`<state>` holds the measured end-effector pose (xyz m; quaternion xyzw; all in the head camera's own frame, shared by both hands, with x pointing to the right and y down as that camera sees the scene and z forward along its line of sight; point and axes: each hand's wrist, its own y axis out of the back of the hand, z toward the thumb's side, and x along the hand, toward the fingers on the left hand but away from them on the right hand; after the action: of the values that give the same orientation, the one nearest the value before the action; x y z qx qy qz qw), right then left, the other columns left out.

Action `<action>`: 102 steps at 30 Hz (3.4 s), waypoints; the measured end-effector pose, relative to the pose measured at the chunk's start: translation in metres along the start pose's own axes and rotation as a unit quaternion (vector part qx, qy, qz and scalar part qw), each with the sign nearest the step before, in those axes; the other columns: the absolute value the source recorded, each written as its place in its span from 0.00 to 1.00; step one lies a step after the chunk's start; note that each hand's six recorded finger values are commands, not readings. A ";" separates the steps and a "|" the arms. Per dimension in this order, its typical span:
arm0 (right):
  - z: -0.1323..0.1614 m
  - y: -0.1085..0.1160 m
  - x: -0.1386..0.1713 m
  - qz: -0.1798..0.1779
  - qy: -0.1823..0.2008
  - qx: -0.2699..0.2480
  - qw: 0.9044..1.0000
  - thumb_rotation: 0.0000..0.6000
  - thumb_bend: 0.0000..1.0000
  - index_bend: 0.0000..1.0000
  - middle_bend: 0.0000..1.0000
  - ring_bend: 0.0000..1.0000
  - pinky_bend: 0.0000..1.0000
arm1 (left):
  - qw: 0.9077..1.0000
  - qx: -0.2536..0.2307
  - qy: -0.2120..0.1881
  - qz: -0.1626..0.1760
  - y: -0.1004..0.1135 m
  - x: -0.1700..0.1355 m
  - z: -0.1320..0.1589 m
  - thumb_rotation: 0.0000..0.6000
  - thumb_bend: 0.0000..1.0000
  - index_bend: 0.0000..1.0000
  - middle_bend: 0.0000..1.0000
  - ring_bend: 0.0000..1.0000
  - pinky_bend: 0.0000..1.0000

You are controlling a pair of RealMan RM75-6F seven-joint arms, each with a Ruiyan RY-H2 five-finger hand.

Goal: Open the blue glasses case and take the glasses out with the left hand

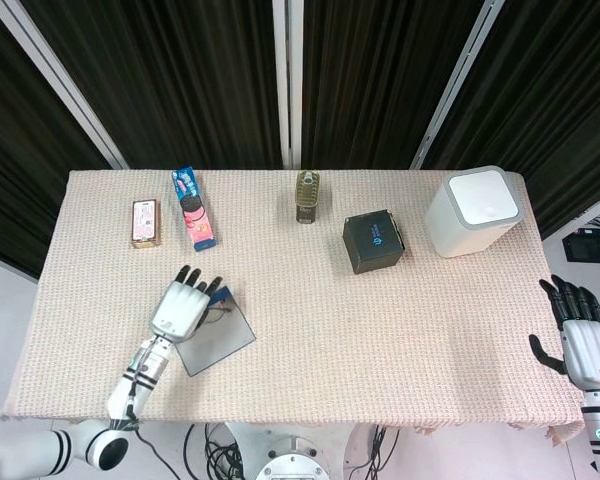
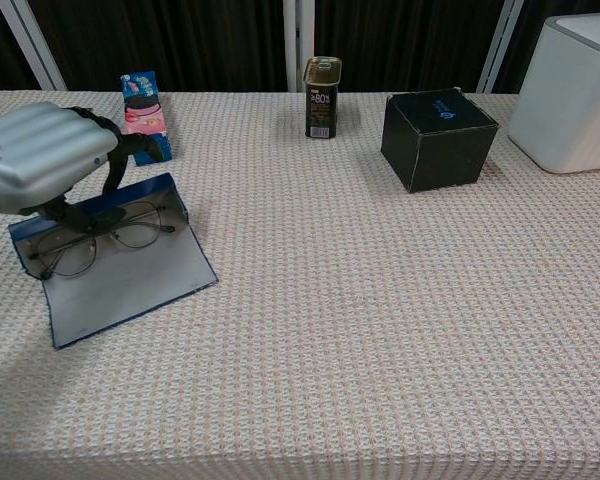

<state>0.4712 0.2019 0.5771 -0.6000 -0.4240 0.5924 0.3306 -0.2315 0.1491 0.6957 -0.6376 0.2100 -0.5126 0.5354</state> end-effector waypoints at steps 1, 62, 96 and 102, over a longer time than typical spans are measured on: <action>0.000 0.000 0.000 0.000 0.000 0.000 1.000 1.00 0.32 0.00 0.00 0.00 0.00 | 1.000 0.005 -0.001 0.003 0.000 0.000 0.001 1.00 0.37 0.22 0.55 0.23 0.22; -0.003 -0.003 0.000 0.002 -0.002 -0.001 1.000 1.00 0.32 0.00 0.00 0.00 0.00 | 0.997 -0.050 0.055 0.022 0.000 0.012 -0.017 1.00 0.17 0.11 0.10 0.08 0.22; -0.014 0.009 0.000 -0.020 -0.006 -0.021 1.000 1.00 0.32 0.00 0.00 0.00 0.00 | 0.964 -0.211 0.097 -0.130 0.010 -0.025 0.021 1.00 0.21 0.19 0.33 0.20 0.31; -0.016 0.008 0.000 -0.017 -0.007 -0.022 1.000 1.00 0.32 0.00 0.00 0.00 0.00 | 0.963 -0.213 0.100 -0.135 0.002 -0.025 0.027 1.00 0.21 0.19 0.34 0.21 0.32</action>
<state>0.4877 0.2004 0.5707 -0.5957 -0.4497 0.5811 0.3243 -0.2165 0.1819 0.6853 -0.7044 0.2787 -0.5852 0.2894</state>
